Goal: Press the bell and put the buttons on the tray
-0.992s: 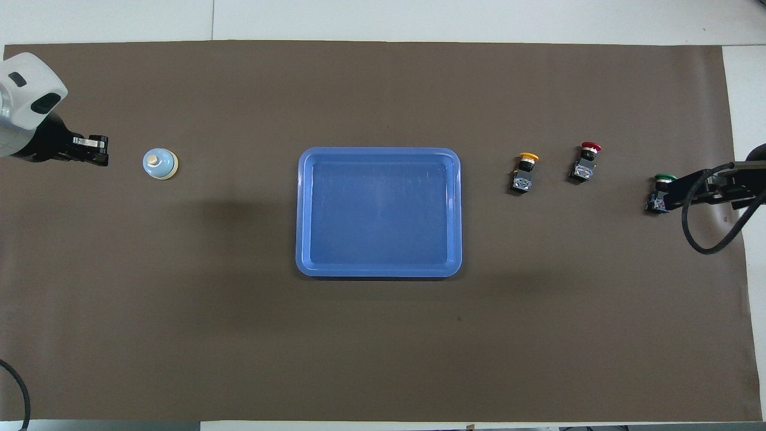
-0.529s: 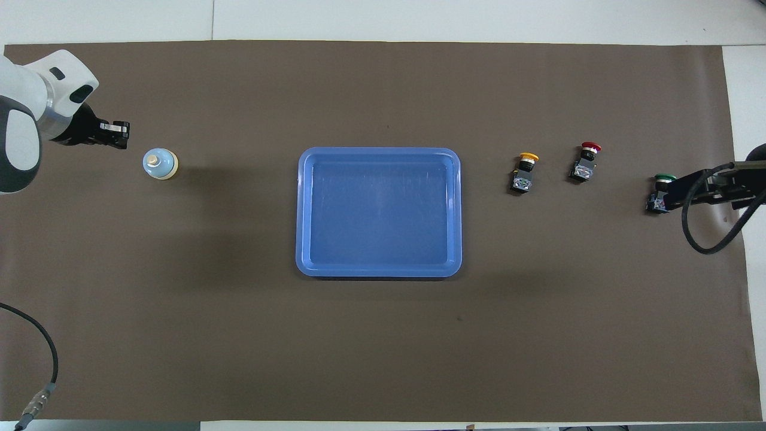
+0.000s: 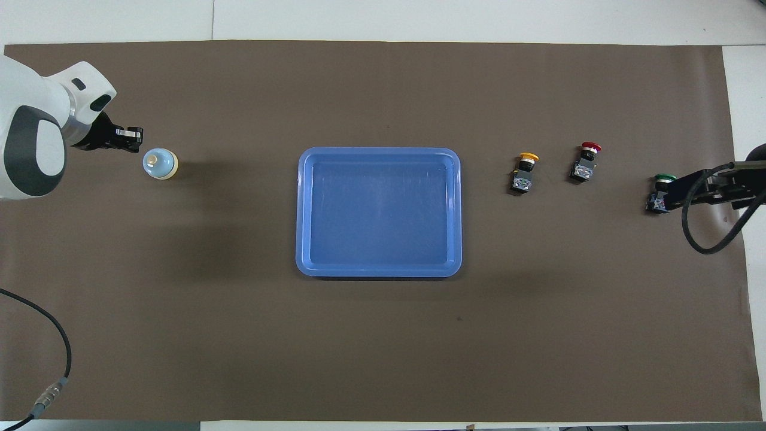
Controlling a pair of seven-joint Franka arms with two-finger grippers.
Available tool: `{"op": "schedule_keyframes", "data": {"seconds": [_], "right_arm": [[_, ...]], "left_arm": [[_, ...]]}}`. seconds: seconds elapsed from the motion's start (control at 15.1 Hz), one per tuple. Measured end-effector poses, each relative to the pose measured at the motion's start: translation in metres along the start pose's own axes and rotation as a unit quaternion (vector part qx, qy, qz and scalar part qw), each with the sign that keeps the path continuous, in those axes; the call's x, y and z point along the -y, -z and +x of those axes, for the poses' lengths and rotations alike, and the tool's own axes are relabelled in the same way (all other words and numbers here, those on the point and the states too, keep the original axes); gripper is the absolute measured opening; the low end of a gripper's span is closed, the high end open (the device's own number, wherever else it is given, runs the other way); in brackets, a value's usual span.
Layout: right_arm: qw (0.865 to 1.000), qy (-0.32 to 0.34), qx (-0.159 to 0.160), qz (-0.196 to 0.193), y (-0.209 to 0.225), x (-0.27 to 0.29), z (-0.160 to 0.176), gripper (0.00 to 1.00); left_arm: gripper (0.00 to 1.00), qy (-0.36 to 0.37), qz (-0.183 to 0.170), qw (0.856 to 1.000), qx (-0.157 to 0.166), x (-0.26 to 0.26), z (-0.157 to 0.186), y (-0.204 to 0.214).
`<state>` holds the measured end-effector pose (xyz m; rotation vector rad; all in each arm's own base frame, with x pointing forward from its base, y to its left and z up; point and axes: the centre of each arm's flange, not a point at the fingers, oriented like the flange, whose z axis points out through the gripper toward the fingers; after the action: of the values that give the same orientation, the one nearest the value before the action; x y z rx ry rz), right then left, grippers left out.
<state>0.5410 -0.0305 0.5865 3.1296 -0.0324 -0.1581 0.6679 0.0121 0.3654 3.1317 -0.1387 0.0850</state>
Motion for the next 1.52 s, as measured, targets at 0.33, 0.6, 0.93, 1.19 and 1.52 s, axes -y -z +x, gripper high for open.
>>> {"op": "schedule_keyframes", "data": {"seconds": [0.33, 0.6, 0.93, 1.19, 1.52], "right_arm": [[1.000, 0.000, 0.000, 0.000, 0.000, 0.000, 0.000, 1.00], [1.000, 0.000, 0.000, 0.000, 0.000, 0.000, 0.000, 1.00], [1.000, 0.000, 0.000, 0.000, 0.000, 0.000, 0.000, 1.00], [1.000, 0.000, 0.000, 0.000, 0.000, 0.000, 0.000, 1.00], [1.000, 0.000, 0.000, 0.000, 0.000, 0.000, 0.000, 1.00]], "left_arm": [[0.01, 0.003, 0.001, 1.000, -0.013, -0.003, -0.011, -0.025], [0.01, 0.003, 0.003, 1.000, -0.031, -0.004, -0.017, -0.026], [0.01, 0.004, 0.002, 1.000, -0.004, -0.004, -0.023, -0.012], [0.16, 0.006, 0.004, 1.000, 0.009, -0.007, -0.043, 0.071], [0.50, 0.007, 0.010, 1.000, 0.000, -0.016, -0.087, 0.177]]}}
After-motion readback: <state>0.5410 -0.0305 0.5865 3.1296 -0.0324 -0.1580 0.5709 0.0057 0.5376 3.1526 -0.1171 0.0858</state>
